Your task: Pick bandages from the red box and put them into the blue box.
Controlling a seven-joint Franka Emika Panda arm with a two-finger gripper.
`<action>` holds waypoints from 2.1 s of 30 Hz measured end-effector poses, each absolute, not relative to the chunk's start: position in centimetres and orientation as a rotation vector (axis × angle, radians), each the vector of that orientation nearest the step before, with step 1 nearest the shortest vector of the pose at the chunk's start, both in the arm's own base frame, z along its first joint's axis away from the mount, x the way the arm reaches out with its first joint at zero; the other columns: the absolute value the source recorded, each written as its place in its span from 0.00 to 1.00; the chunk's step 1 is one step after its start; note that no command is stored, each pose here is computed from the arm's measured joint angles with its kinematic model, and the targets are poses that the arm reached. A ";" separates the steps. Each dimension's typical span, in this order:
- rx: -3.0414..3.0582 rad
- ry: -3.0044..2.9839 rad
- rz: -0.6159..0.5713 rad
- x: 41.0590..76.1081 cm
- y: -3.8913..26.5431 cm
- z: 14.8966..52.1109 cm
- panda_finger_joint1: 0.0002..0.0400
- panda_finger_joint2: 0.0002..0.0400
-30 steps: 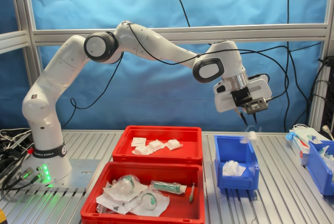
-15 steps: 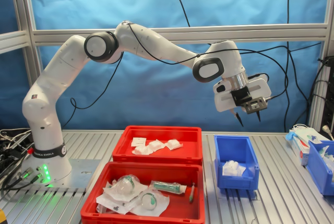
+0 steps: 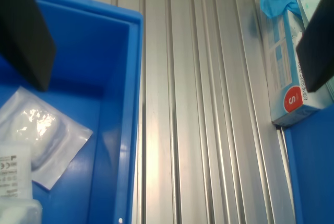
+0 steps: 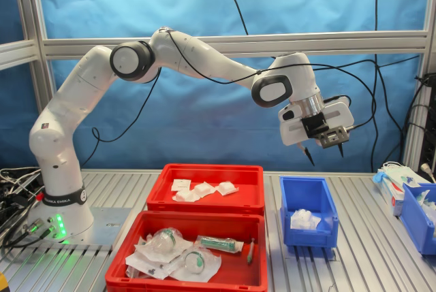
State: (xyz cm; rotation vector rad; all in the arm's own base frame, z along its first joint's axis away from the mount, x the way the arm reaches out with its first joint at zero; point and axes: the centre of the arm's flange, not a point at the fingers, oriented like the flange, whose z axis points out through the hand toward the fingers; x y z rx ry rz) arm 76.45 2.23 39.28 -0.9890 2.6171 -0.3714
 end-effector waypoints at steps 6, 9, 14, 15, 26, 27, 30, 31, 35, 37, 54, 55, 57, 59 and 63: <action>-0.990 2.617 -0.371 76.4 2.3 39.3 1.00 1.00; -0.990 2.617 -0.371 76.4 2.3 39.3 1.00 1.00; -0.989 2.616 -0.372 76.5 2.3 39.3 1.00 1.00; -0.989 2.616 -0.372 76.5 2.3 39.3 1.00 1.00; -0.990 2.617 -0.370 76.4 2.3 39.2 1.00 1.00; -0.991 2.618 -0.369 76.4 2.3 39.1 1.00 1.00; -0.993 2.623 -0.359 76.2 2.4 38.9 1.00 1.00; -0.993 2.623 -0.359 76.2 2.4 38.9 1.00 1.00; -0.997 2.631 -0.337 75.7 2.7 38.8 1.00 1.00; -1.000 2.636 -0.320 75.3 3.0 38.7 1.00 1.00; -1.087 2.693 -0.189 68.9 4.8 38.3 1.00 1.00; -1.093 2.695 -0.182 68.5 4.9 38.3 1.00 1.00; -1.106 2.701 -0.167 67.5 5.1 38.2 1.00 1.00; -1.123 2.707 -0.144 66.1 5.3 38.3 1.00 1.00; -1.139 2.716 -0.094 63.3 5.4 38.7 1.00 1.00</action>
